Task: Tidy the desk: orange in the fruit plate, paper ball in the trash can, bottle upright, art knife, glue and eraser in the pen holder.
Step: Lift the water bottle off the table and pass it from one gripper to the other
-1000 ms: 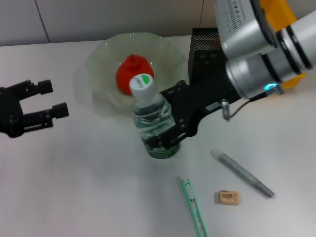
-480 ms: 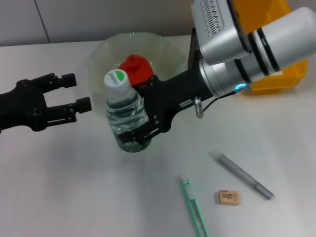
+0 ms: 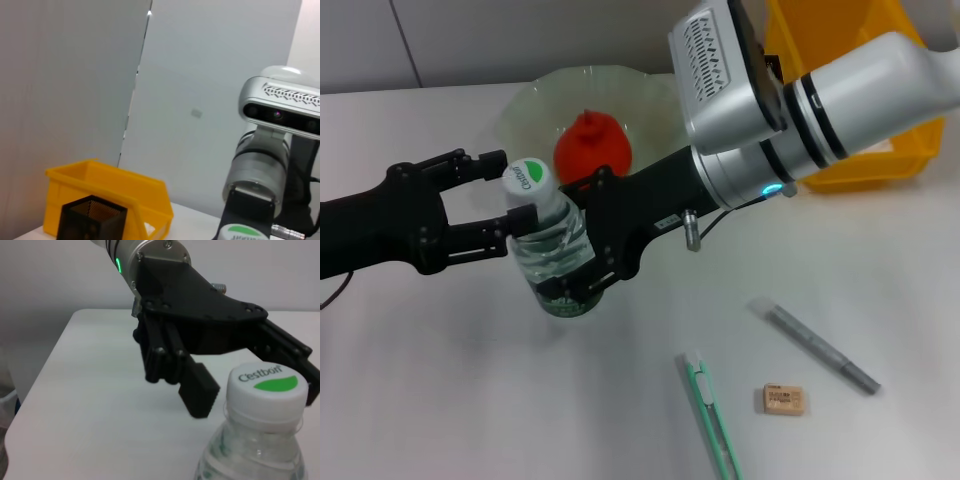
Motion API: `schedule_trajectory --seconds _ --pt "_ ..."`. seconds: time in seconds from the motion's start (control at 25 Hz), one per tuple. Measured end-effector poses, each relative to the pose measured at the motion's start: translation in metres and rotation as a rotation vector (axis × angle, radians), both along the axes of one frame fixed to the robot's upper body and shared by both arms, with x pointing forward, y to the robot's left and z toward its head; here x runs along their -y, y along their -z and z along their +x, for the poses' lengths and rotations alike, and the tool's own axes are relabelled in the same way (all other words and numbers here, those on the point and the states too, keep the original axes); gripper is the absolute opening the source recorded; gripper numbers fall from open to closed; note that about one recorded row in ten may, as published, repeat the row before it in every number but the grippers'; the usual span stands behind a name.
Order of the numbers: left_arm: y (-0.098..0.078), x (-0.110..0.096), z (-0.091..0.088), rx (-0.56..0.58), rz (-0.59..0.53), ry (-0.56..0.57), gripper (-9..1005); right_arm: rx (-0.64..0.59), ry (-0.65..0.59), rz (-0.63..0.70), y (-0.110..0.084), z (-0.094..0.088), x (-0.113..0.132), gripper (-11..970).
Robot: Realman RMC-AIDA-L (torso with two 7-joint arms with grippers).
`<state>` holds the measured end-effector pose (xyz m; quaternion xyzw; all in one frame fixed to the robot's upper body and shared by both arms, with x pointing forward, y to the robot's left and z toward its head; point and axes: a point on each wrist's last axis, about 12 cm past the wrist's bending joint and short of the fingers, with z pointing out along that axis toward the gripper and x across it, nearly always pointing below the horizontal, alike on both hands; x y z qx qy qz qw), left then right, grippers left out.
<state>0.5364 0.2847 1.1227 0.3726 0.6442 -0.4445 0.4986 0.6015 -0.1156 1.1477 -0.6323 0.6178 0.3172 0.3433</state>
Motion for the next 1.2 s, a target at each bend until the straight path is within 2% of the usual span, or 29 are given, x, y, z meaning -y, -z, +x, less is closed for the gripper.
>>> schedule_trajectory --seconds 0.32,1.2 --pt "-0.004 0.009 -0.001 0.008 -0.022 0.057 803 0.003 0.001 0.012 0.006 0.000 -0.004 788" --pt "0.001 0.011 0.000 0.039 -0.020 0.038 800 -0.003 -0.034 0.029 0.008 -0.005 -0.015 789"
